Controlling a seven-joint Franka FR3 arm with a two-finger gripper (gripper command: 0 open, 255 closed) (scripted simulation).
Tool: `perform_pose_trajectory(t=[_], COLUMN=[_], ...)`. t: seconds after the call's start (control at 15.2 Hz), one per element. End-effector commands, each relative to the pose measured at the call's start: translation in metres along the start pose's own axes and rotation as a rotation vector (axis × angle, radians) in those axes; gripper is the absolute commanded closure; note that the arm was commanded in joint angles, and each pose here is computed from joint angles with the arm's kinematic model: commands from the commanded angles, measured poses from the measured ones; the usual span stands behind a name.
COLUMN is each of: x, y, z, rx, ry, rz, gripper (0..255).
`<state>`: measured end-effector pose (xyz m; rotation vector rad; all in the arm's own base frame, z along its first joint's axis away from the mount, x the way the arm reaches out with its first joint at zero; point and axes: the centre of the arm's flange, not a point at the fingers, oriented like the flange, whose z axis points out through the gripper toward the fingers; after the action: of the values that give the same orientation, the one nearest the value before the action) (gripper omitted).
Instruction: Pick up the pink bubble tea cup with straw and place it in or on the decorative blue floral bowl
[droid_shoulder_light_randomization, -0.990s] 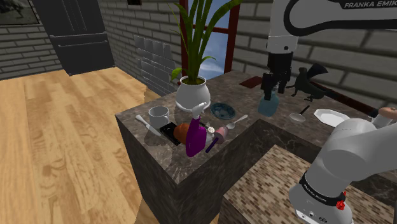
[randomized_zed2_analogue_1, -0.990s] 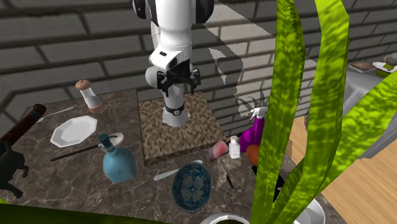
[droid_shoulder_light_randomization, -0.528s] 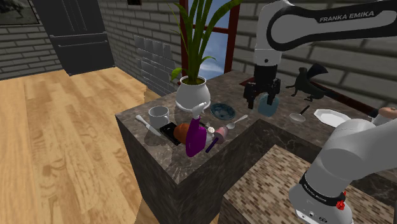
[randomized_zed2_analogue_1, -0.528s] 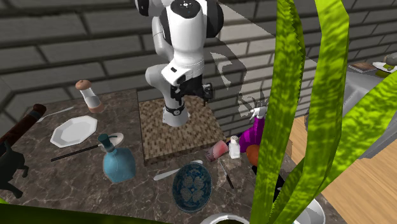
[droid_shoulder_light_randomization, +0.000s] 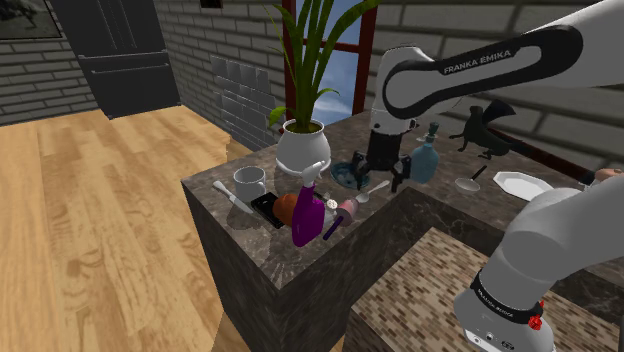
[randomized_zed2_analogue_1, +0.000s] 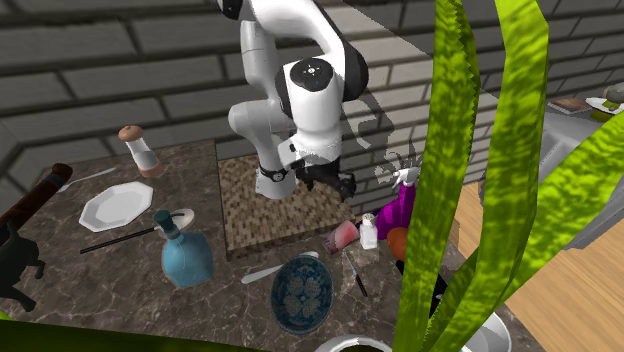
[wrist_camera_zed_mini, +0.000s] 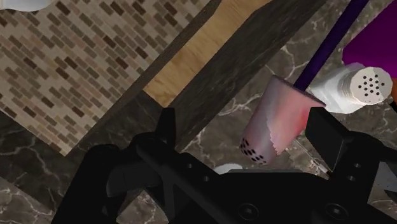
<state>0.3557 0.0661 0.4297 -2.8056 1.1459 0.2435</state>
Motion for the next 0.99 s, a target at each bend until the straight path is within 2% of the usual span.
perform_pose_trajectory(t=[0.0, 0.33, 0.4, 0.92], x=[0.008, 0.036, 0.039, 0.039], y=[-0.016, -0.048, -0.050, -0.054], z=[0.019, 0.061, 0.065, 0.105], rx=[0.028, 0.092, 0.098, 0.098], ry=[-0.004, -0.013, -0.014, -0.014], rz=[0.113, 0.376, 0.399, 0.399], gripper=[0, 0, 0, 0])
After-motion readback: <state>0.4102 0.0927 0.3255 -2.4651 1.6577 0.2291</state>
